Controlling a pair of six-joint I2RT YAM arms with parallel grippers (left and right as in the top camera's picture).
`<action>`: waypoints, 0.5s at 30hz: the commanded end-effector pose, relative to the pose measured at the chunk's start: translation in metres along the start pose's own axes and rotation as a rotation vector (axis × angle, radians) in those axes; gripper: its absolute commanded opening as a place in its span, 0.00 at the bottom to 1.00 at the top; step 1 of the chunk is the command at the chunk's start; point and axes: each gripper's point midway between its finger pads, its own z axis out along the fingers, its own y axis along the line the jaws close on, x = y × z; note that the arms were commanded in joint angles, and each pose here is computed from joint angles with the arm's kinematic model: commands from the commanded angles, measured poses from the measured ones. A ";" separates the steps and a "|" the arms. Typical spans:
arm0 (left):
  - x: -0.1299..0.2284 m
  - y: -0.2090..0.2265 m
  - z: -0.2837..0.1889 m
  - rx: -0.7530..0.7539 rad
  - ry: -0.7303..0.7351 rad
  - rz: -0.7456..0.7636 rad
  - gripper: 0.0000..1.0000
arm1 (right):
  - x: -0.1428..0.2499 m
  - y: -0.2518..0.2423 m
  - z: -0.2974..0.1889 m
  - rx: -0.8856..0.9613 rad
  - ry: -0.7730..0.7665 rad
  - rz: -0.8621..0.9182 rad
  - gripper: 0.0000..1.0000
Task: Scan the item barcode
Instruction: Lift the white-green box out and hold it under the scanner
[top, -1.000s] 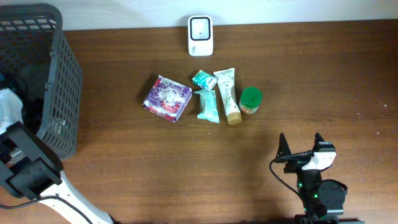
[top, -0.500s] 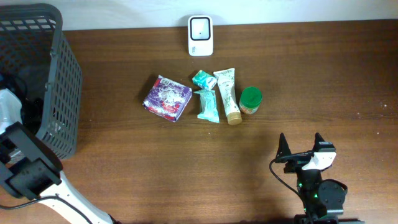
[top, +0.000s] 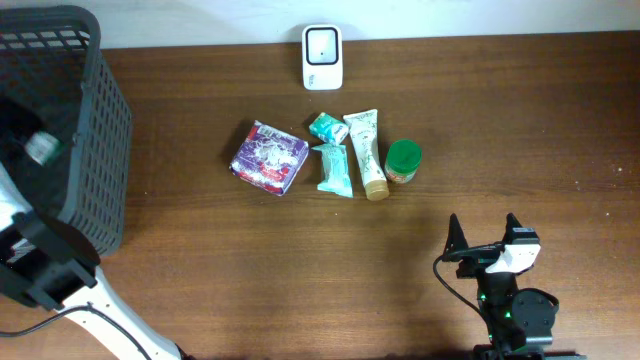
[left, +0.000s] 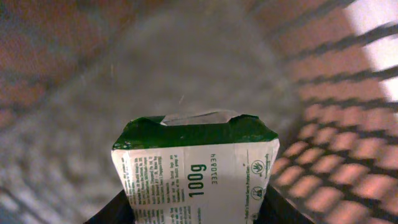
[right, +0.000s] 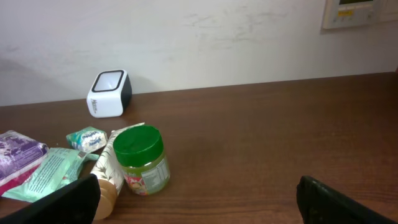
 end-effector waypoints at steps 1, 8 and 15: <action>-0.036 -0.045 -0.087 0.194 -0.200 0.027 0.36 | 0.003 0.000 0.000 0.000 0.005 0.003 0.99; -0.013 -0.129 -0.211 0.681 -0.252 0.106 0.36 | 0.003 0.000 0.000 0.000 0.005 0.003 0.99; 0.079 -0.216 -0.242 0.958 0.005 0.283 0.39 | 0.003 0.000 0.000 0.000 0.005 0.003 0.99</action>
